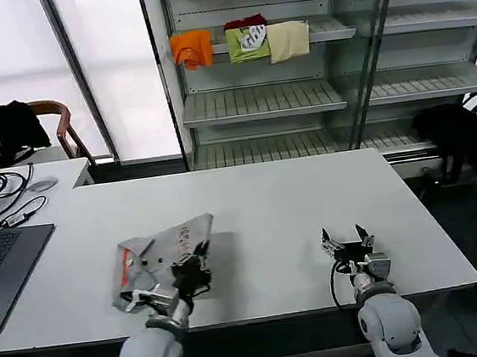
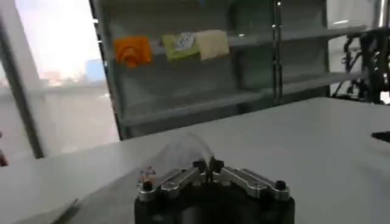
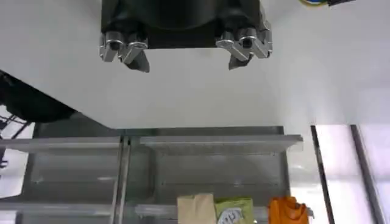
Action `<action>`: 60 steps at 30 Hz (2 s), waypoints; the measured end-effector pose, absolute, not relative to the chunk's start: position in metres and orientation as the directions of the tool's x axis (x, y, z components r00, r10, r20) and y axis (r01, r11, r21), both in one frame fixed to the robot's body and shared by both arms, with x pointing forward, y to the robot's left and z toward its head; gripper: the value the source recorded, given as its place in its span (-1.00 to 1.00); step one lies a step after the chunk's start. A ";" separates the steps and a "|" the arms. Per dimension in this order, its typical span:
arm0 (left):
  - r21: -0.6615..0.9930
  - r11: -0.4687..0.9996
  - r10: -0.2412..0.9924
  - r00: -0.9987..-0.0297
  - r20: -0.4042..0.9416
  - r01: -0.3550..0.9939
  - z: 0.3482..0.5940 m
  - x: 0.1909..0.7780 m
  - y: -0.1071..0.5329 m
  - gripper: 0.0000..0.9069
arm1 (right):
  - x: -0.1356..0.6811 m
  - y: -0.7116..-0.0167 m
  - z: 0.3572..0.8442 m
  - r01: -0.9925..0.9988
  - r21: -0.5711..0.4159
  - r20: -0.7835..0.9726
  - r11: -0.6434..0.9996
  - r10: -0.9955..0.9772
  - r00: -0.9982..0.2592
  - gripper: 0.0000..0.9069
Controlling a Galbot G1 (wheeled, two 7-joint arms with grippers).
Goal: Fold and organize the clothes.
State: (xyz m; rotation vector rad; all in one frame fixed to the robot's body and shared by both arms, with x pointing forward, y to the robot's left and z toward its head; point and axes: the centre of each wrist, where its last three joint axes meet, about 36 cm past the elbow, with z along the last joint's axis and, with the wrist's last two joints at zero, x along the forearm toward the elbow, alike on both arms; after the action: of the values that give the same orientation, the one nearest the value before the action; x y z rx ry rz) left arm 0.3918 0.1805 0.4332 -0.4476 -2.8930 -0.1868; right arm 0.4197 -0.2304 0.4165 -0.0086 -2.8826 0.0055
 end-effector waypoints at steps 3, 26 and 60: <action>0.067 0.936 0.324 -0.920 0.221 0.346 0.429 0.394 0.164 1.00 | 0.419 -0.224 0.418 -0.026 0.015 0.257 1.000 -0.030 -0.966 1.00; -0.010 0.961 0.274 -0.954 0.124 0.275 0.459 0.393 0.212 1.00 | 0.415 -0.128 0.429 -0.383 0.424 0.272 0.821 -0.519 -0.810 0.87; -0.030 0.996 0.087 -0.989 0.120 0.084 0.461 0.385 0.281 1.00 | 0.394 -0.124 0.423 -0.375 0.514 0.306 0.771 -0.573 -0.760 -1.00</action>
State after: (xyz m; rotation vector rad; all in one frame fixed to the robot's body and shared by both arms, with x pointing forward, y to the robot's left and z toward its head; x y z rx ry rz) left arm 0.3847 0.2810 0.4614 -0.1304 -3.0173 0.0373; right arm 0.3938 -0.1240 0.4233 0.7144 -2.5127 -0.5963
